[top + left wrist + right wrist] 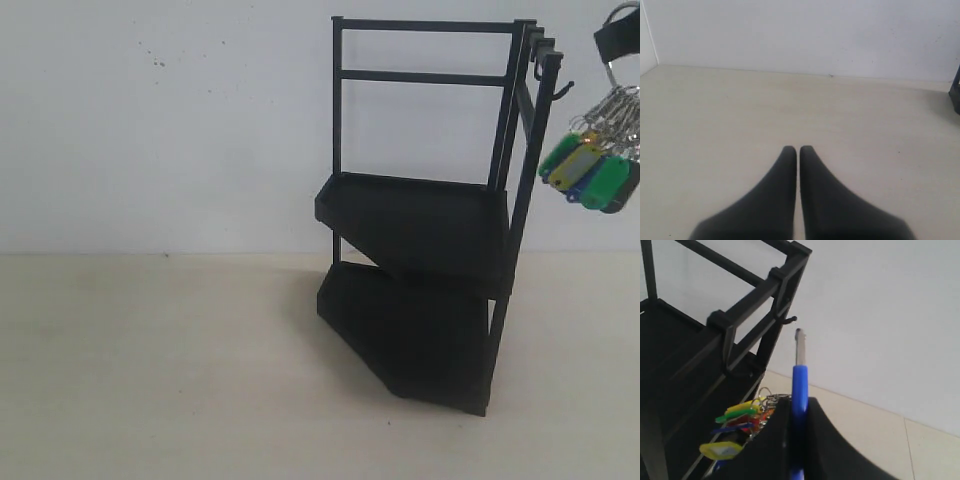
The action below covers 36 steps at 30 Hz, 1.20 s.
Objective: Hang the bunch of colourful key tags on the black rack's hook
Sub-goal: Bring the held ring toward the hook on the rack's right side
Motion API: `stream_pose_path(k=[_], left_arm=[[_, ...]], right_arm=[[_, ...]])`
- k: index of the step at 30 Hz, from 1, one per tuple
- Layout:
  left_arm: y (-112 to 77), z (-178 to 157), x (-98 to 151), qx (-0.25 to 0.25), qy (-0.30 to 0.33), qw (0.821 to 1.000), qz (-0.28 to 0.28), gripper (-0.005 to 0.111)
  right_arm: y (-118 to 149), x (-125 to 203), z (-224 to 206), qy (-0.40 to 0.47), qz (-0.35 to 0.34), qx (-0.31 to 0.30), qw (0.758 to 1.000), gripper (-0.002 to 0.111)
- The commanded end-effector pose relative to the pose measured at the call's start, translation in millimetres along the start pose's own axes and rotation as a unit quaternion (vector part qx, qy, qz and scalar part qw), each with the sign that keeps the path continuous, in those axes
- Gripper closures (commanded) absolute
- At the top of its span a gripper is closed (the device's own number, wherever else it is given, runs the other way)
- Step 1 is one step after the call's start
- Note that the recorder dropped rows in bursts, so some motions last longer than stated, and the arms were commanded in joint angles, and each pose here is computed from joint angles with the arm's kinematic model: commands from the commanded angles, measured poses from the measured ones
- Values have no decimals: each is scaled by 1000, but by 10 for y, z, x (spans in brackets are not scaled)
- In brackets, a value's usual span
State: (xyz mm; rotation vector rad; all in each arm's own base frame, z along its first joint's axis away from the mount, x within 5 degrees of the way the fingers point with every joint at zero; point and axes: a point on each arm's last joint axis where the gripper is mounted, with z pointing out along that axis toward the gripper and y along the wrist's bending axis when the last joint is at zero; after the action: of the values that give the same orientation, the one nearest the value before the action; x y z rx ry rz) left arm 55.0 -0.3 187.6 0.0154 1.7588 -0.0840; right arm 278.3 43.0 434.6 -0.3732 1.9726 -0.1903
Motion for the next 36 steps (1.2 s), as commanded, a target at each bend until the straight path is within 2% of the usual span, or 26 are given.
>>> stream_pose_path(k=[1, 5, 13, 23, 36], left_arm=[[-6, 1, -9, 5, -1, 1000, -3, 102], [-6, 1, -9, 5, -1, 1000, -3, 102], [-6, 1, -9, 5, -1, 1000, -3, 102], [-6, 1, -9, 5, -1, 1000, -3, 102], [-6, 1, -9, 5, -1, 1000, -3, 102]], right_arm=[[15, -11, 121, -9, -21, -7, 1000, 108], [106, -12, 167, -15, -20, -52, 998, 108], [157, 30, 160, 7, -22, -81, 996, 108], [235, 245, 274, 39, -22, -91, 995, 108], [239, 265, 262, 51, -22, -94, 994, 108]])
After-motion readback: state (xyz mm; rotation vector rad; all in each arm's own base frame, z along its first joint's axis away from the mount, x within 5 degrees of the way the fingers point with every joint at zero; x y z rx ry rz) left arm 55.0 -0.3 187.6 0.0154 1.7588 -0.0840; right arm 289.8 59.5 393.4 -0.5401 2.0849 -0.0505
